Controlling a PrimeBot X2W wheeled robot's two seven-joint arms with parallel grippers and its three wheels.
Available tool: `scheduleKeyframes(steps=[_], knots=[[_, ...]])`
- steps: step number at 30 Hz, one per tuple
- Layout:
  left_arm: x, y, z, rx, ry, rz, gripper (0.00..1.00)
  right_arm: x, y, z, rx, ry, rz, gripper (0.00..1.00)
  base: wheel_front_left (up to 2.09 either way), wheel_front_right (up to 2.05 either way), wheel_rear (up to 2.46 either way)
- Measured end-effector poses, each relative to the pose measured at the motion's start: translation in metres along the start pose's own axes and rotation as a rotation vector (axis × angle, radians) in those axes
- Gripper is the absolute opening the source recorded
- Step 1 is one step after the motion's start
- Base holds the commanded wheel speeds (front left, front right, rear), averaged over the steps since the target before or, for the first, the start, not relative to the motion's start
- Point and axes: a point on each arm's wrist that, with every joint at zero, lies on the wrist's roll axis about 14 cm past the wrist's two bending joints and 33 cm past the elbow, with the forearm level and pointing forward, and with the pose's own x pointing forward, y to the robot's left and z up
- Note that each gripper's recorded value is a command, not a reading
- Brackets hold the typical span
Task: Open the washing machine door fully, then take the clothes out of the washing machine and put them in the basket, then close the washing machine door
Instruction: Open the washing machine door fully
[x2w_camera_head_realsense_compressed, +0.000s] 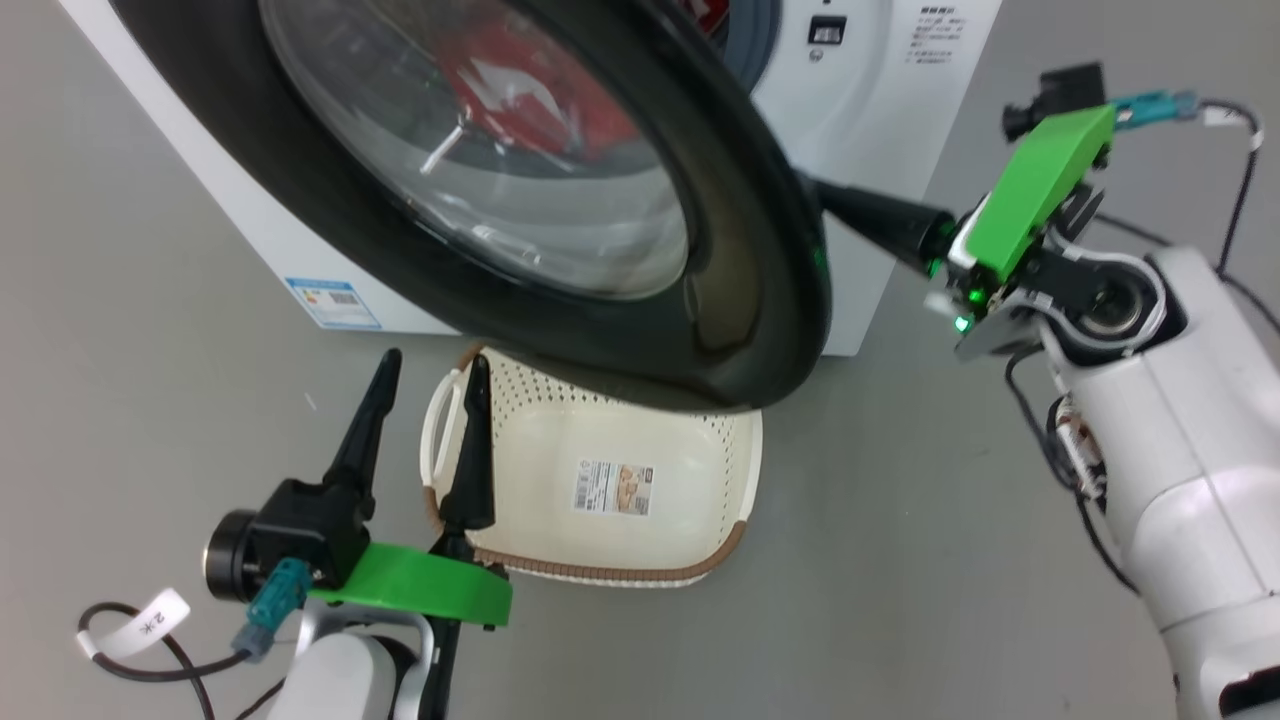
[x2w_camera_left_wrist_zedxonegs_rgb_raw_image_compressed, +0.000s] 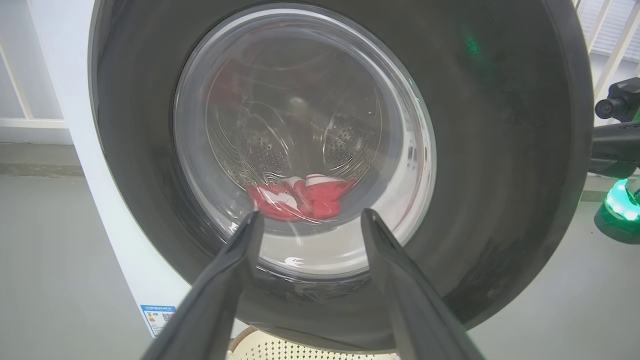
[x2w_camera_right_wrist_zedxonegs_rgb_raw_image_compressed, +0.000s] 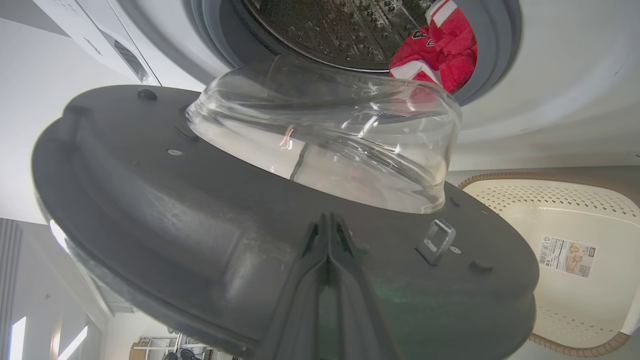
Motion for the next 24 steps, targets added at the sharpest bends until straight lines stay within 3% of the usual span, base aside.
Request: scheduleKeyframes(steps=[13, 24], knots=[[-0.020, -0.002, 0.020, 0.000, -0.043, 0.002, 1.00, -0.014, 0.017, -0.050, 0.030, 0.066, 0.045, 0.00, 0.00, 0.00, 0.00], [-0.046, 0.024, 0.029, 0.017, -0.057, 0.087, 1.00, 0.000, 0.034, -0.097, 0.044, 0.191, 0.104, 0.00, 0.00, 0.00, 0.00]])
